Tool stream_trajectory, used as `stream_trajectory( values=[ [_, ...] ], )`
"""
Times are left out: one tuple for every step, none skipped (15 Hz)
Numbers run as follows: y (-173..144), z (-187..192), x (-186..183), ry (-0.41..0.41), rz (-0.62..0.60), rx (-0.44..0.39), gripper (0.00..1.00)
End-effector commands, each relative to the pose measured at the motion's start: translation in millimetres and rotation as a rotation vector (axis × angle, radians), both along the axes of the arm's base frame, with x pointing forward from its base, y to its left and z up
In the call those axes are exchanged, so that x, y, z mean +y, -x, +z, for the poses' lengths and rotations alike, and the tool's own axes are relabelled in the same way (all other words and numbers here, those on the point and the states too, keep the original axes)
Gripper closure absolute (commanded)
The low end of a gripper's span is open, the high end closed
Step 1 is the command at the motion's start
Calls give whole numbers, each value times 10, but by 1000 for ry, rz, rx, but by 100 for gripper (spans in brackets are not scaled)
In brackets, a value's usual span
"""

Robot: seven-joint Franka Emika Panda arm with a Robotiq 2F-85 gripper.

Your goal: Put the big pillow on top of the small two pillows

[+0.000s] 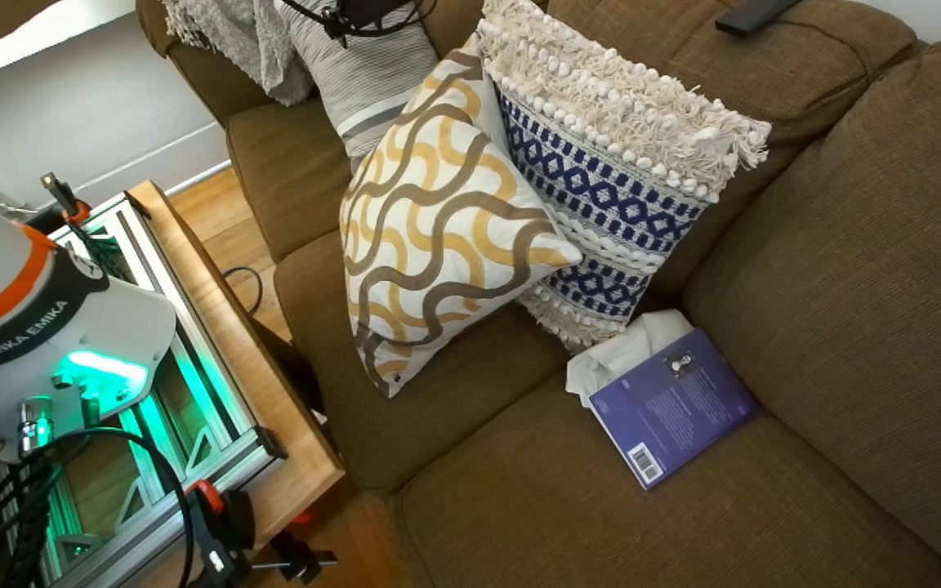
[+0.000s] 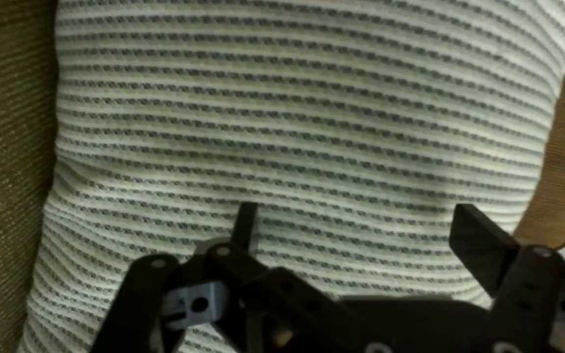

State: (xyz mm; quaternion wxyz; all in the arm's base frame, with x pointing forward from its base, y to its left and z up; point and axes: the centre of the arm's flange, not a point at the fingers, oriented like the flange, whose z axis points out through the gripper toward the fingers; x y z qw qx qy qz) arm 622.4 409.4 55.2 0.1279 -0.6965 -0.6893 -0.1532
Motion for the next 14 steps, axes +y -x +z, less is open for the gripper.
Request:
stream_trajectory(
  values=[
    [-350,-407,262,-22,-3,-23,0],
    [-361,-473,330,-25,7,-16,0],
    [-375,-533,387,-23,16,-15,0],
    [-382,-586,446,-22,27,-10,0],
    [-393,-623,480,-16,33,-5,0],
    [-407,-662,501,-10,37,5,0],
    [-428,-685,512,-5,39,12,25],
    [-441,-704,516,2,40,17,25],
    [-458,-706,511,5,39,20,32],
    [-465,-687,494,3,32,16,41],
    [-476,-665,474,-3,24,16,48],
    [-490,-644,455,-7,15,15,57],
    [-498,-623,431,-13,8,15,63],
    [-500,-578,398,-23,-2,16,69]
  ],
)
